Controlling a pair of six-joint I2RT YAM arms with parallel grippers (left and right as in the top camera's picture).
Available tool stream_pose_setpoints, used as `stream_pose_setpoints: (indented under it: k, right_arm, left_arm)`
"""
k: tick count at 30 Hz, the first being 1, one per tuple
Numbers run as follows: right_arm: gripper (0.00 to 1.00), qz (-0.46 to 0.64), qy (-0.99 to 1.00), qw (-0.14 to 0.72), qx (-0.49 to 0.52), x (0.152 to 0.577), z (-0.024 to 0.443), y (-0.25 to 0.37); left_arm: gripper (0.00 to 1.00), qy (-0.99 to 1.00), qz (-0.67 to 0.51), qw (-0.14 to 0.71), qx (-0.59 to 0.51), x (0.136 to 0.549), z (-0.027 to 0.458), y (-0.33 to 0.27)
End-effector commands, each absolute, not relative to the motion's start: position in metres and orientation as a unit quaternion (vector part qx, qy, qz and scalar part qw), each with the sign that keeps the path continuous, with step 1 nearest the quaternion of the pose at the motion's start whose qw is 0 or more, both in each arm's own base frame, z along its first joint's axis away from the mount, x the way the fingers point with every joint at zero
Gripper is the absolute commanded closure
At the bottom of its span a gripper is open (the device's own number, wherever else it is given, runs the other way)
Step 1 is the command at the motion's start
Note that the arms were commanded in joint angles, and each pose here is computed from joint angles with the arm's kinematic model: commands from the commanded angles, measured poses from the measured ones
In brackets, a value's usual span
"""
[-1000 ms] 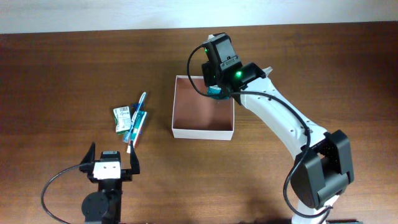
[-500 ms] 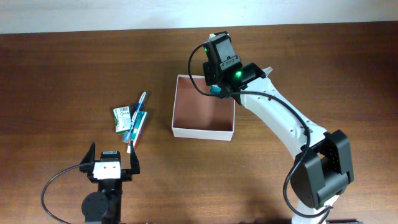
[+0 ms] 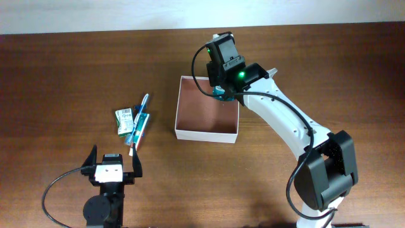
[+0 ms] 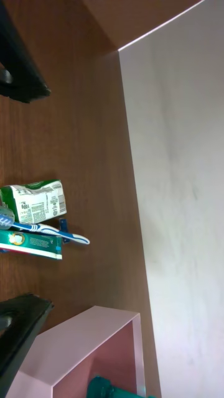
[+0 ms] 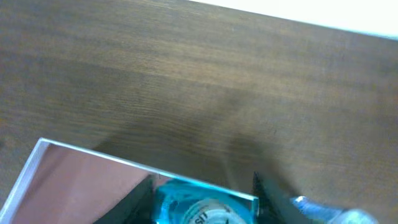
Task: Pack container
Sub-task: 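Lower the Listerine into the box's back corner and release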
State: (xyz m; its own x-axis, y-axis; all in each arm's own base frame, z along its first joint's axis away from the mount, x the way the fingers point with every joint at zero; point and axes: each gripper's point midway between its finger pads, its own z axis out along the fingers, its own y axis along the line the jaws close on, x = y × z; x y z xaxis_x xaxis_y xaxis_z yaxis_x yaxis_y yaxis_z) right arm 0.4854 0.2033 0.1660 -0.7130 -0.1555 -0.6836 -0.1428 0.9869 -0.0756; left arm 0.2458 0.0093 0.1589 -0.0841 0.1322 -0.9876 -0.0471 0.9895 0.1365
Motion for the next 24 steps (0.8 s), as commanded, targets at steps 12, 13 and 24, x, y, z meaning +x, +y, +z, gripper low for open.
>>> stream_pose_setpoints:
  k: [12, 13, 24]
  right_arm:
    - [0.30, -0.016, 0.903, 0.426, -0.050, 0.459, 0.258, 0.174]
    - [0.28, -0.029, 0.903, 0.426, -0.042, 0.451, 0.267, 0.162]
    - [0.01, -0.074, 0.930, 0.351, 0.082, 0.424, 0.254, 0.071]
  left_arm:
    - [0.01, 0.732, 0.069, 0.677, 0.037, 0.246, 0.158, 0.009]
    - [0.00, 0.732, 0.069, 0.677, 0.037, 0.246, 0.158, 0.009]
    - [0.01, 0.732, 0.069, 0.677, 0.037, 0.246, 0.158, 0.009]
